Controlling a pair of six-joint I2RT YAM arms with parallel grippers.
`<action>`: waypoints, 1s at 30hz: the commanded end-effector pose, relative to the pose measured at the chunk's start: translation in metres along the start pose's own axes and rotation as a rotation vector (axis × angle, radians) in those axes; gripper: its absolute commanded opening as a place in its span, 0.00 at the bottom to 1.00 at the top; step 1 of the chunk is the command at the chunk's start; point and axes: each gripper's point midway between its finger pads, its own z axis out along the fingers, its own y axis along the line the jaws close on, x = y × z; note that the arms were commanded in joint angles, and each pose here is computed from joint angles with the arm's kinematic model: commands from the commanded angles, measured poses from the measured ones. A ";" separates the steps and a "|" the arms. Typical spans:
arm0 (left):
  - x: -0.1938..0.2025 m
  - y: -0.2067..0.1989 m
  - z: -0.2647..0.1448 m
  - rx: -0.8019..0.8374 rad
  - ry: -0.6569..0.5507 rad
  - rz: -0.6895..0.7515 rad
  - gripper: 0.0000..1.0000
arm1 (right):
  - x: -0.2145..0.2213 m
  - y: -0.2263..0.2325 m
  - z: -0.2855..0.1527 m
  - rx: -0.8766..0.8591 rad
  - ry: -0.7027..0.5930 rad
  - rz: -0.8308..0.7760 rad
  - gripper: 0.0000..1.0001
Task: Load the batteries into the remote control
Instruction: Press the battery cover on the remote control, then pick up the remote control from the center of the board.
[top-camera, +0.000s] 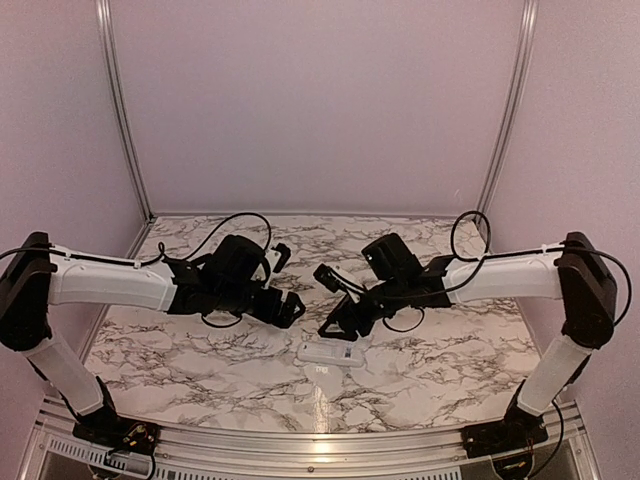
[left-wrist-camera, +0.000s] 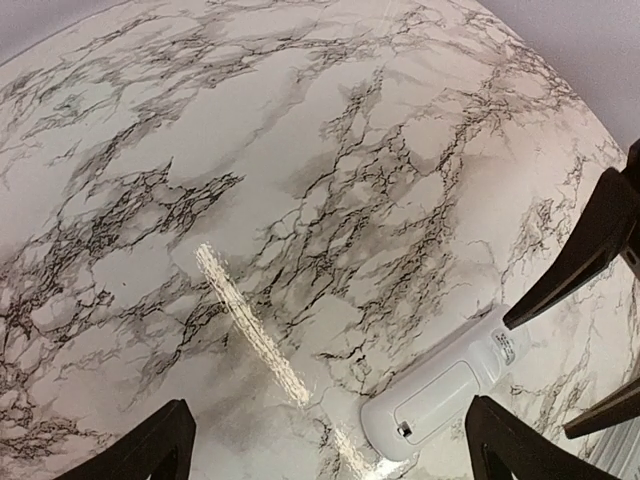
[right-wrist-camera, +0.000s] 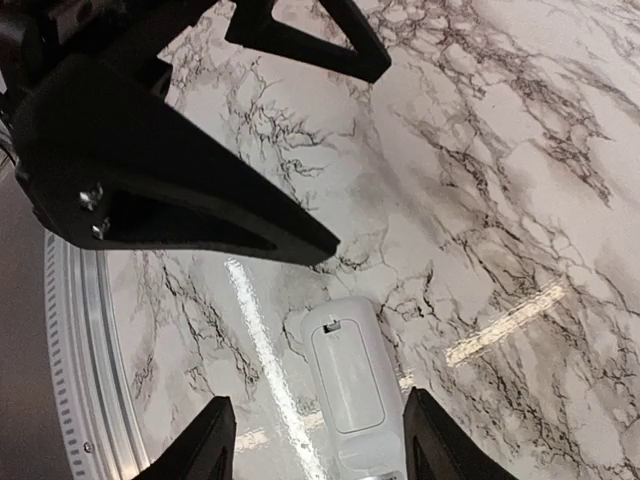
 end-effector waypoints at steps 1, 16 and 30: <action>-0.008 -0.016 0.005 0.030 0.045 0.256 0.99 | -0.040 -0.010 -0.049 0.123 -0.144 0.004 0.59; 0.054 -0.089 0.060 0.299 0.369 0.748 0.89 | -0.056 -0.036 -0.205 0.328 -0.633 0.129 0.99; 0.072 -0.108 0.091 0.393 0.486 0.882 0.78 | -0.052 -0.016 -0.232 0.326 -0.714 0.068 0.99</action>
